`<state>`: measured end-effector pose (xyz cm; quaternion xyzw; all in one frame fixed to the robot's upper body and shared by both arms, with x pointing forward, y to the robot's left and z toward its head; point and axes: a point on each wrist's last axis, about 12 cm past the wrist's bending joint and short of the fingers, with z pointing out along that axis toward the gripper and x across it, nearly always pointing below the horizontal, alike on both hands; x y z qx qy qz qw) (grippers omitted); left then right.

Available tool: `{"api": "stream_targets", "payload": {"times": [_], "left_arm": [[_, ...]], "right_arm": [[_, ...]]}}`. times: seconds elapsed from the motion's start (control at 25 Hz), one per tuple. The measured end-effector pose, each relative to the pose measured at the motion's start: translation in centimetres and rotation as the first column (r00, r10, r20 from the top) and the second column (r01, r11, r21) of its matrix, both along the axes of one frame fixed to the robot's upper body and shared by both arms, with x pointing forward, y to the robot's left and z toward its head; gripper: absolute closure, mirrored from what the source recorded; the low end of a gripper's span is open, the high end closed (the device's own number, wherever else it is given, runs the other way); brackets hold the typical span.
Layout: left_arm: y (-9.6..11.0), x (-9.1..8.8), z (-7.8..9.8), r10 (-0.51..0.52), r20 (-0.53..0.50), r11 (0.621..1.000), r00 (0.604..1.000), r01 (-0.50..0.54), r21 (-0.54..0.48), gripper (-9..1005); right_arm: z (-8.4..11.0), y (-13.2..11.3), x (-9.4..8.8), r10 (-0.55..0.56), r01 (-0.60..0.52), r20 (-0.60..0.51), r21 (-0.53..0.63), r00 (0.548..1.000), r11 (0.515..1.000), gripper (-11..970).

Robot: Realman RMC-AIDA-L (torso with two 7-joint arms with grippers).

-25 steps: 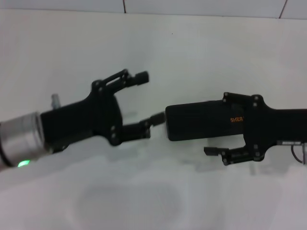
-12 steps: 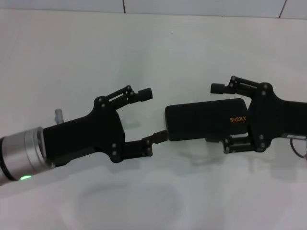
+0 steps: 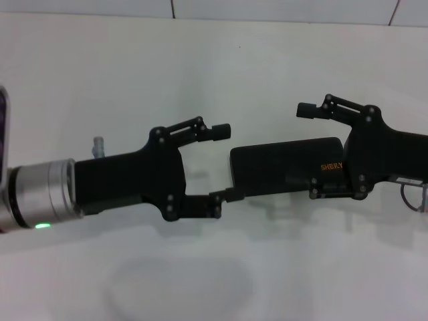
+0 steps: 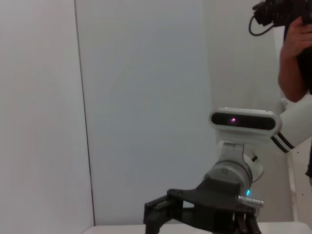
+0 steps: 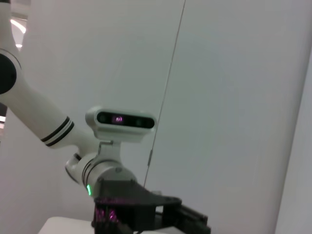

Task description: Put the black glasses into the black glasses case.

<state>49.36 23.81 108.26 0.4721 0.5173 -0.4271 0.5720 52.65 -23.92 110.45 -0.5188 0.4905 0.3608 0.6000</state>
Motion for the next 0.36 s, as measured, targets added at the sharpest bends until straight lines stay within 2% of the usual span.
{"api": "stream_targets", "payload": {"times": [0.16, 0.36], "left_arm": [[0.10, 0.75, 0.61, -0.008, -0.021, 1.000, 1.000, 0.008, -0.003, 135], [-0.37, 0.82, 0.51, -0.013, -0.011, 1.000, 1.000, 0.013, -0.001, 135]], "right_arm": [[-0.32, -0.12, -0.16, -0.005, 0.005, -0.001, -0.002, 1.000, 1.000, 83], [-0.76, -0.20, -0.43, -0.011, 0.011, 0.006, -0.008, 1.000, 1.000, 83]]}}
